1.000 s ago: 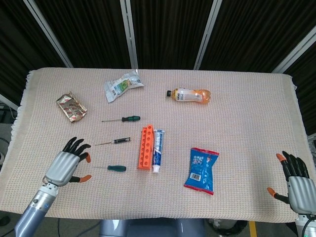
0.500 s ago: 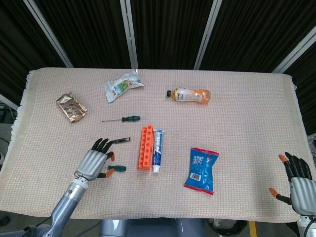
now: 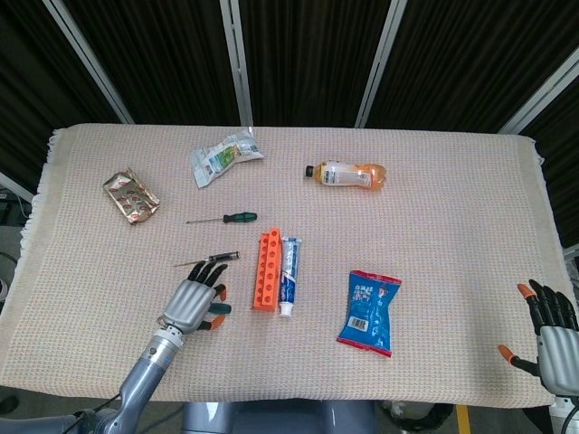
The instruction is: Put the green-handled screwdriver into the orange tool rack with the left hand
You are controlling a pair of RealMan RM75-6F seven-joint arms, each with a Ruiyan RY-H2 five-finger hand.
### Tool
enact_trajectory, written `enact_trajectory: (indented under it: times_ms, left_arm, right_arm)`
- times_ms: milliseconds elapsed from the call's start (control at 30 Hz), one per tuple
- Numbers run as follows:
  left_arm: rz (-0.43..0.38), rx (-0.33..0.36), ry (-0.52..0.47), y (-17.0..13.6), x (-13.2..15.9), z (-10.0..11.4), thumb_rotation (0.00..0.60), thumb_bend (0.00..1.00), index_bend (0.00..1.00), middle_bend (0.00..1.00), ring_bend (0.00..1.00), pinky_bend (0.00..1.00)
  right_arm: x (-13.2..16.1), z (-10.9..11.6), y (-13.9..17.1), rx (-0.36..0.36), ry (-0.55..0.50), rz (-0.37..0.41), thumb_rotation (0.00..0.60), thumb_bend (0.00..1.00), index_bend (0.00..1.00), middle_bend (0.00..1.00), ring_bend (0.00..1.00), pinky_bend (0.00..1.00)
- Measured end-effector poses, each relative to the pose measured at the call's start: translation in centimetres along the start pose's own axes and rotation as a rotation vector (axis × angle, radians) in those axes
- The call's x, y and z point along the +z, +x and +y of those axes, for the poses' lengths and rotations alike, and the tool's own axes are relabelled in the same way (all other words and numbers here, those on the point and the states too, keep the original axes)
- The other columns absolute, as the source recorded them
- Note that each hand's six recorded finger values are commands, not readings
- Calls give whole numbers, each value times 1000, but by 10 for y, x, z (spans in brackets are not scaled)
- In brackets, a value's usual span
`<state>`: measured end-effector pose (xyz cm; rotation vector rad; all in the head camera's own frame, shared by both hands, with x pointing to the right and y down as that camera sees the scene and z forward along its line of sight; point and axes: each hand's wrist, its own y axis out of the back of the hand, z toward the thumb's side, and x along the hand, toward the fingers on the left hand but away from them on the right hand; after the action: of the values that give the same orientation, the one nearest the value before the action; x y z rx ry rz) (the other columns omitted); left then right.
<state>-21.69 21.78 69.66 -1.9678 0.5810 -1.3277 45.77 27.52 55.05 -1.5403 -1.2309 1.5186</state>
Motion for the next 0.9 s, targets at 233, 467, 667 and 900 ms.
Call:
enact_trajectory:
  times_ms: [233,467,667,900]
  left_arm:
    - [6,-10,23,1,0,-6,513,290,403,24,0,0]
    - [5,-14,35,2,2,-8,588,318,400,24,0,0]
    - [3,-23,46,3,3,-10,600,372,387,23,0,0]
    - [-1,-40,29,3,5,-12,599,375,374,23,0,0]
  right_arm:
    - [-2,2,1,-7,-1,-4,600,0,97,42,0,11]
    - [-4,2,2,-13,-4,-11,600,0,101,50,0,11]
    - [-6,3,2,-15,-5,-15,600,0,103,51,0,10]
    - [-8,3,3,-17,-8,-22,600,0,105,52,0,11]
